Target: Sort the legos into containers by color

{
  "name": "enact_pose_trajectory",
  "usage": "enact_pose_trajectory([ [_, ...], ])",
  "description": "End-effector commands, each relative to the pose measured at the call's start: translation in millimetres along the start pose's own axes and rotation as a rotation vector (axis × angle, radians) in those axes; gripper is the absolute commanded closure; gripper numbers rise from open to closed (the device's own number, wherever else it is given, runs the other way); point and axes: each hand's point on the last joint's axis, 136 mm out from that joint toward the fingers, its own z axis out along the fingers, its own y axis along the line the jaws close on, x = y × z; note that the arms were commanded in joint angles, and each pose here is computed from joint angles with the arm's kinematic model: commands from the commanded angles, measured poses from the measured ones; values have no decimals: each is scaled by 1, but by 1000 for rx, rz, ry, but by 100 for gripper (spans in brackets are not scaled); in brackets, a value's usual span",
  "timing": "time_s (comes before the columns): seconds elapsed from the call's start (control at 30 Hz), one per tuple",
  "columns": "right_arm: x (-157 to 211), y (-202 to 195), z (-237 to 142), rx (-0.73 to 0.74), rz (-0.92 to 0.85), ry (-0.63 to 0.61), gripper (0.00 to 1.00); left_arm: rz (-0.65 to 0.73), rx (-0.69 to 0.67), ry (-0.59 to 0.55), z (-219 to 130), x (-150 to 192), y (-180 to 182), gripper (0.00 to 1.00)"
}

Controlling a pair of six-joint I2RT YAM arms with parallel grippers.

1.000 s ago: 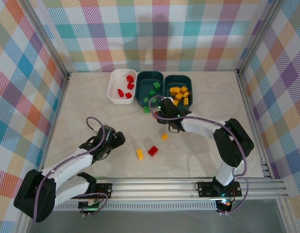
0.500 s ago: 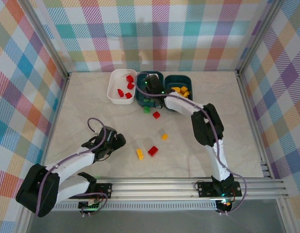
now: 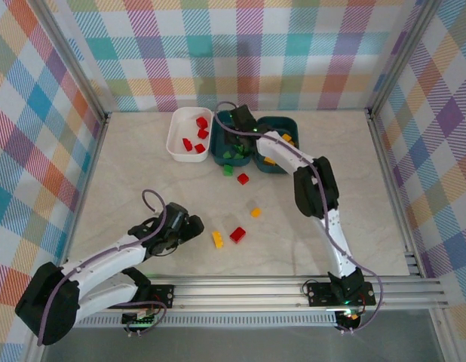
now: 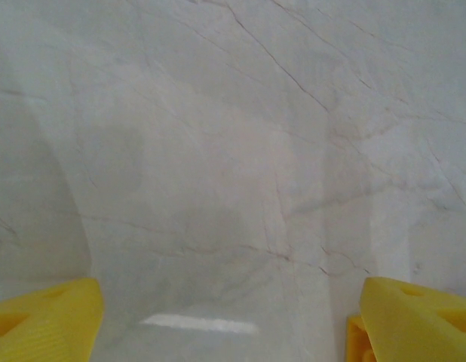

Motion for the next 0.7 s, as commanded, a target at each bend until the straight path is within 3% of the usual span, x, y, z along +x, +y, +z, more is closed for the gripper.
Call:
enact_pose_trajectory([
  [0.0,-27,12,-63,-66,11,-123,28,-8,50,54,-10,13,-17,13],
  [0.17,25,-7,-103,-73,46,-113,27,2,67,83,-21,29,-39,14],
  [0.4,94,-46,-131,-15,59,-49,27,94,67,98,-12,37,-70,17],
  [0.67,121,-78,-152,58,70,-91,27,193,-99,159,22,52,-68,34],
])
